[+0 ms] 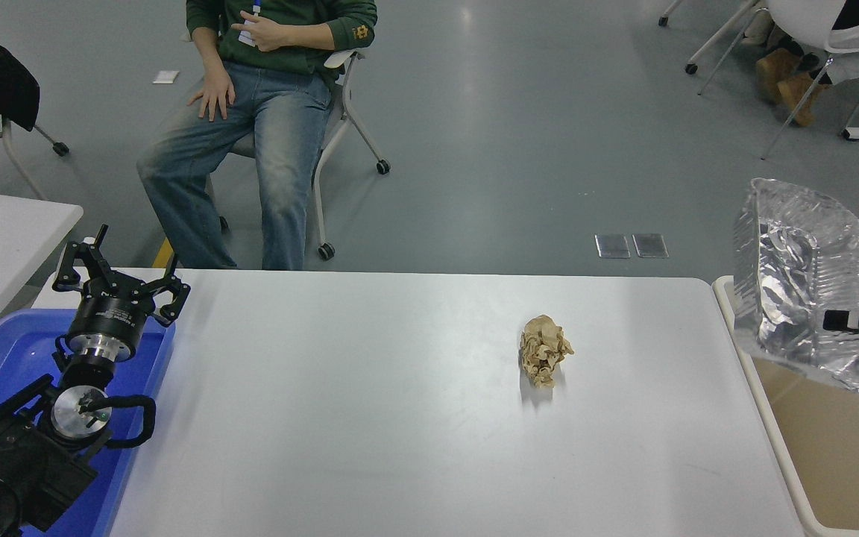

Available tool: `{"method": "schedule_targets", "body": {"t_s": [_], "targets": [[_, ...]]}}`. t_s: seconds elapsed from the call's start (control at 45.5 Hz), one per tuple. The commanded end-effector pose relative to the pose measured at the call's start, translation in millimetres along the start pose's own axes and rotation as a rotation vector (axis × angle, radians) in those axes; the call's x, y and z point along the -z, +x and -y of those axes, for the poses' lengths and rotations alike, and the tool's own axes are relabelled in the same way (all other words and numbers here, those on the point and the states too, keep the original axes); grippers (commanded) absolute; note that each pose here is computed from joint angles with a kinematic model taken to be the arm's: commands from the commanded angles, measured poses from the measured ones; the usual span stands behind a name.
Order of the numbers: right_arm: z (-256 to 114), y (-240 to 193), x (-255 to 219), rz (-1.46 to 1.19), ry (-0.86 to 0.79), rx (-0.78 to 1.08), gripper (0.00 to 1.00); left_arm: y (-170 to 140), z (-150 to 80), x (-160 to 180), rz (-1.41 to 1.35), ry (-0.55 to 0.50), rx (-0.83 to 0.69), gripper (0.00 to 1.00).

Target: Clean the table surface

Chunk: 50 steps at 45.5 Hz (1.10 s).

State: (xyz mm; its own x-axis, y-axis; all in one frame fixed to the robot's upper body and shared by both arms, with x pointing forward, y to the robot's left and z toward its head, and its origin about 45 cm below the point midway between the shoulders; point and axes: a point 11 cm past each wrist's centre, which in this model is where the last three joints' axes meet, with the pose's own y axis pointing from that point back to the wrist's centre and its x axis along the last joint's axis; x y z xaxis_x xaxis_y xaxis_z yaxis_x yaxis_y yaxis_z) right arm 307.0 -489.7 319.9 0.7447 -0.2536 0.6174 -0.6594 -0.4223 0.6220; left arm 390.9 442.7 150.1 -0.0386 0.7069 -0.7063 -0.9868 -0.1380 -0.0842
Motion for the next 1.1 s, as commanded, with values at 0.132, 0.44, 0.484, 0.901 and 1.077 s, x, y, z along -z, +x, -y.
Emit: {"method": "schedule_targets", "body": {"t_s": [0.132,0.44,0.484,0.901,1.077], "targets": [[11.2,4.8,-41.1,0.039,-0.079,-0.021,0.0,0.0,0.0,-0.1,0.0,0.0,0.0,1.0],[22.9,-4.4,-78.9,0.061,-0.162,-0.006,0.0,-0.2,0.0,0.6,-0.001,0.001,0.0,1.0],[24.5,-5.3,-84.2,0.059,-0.175,-0.002,0.0,0.0,0.0,-0.1,0.0,0.0,0.0,1.0],[48.2,-26.3,-135.9,-0.068,-0.359,0.009,0.0,0.0,0.0,-0.1,0.0,0.0,0.0,1.0],[51.9,-44.5,-157.2,-0.153,-0.446,-0.019,0.0,-0.2,0.0,0.6,-0.001,0.001,0.0,1.0]]}}
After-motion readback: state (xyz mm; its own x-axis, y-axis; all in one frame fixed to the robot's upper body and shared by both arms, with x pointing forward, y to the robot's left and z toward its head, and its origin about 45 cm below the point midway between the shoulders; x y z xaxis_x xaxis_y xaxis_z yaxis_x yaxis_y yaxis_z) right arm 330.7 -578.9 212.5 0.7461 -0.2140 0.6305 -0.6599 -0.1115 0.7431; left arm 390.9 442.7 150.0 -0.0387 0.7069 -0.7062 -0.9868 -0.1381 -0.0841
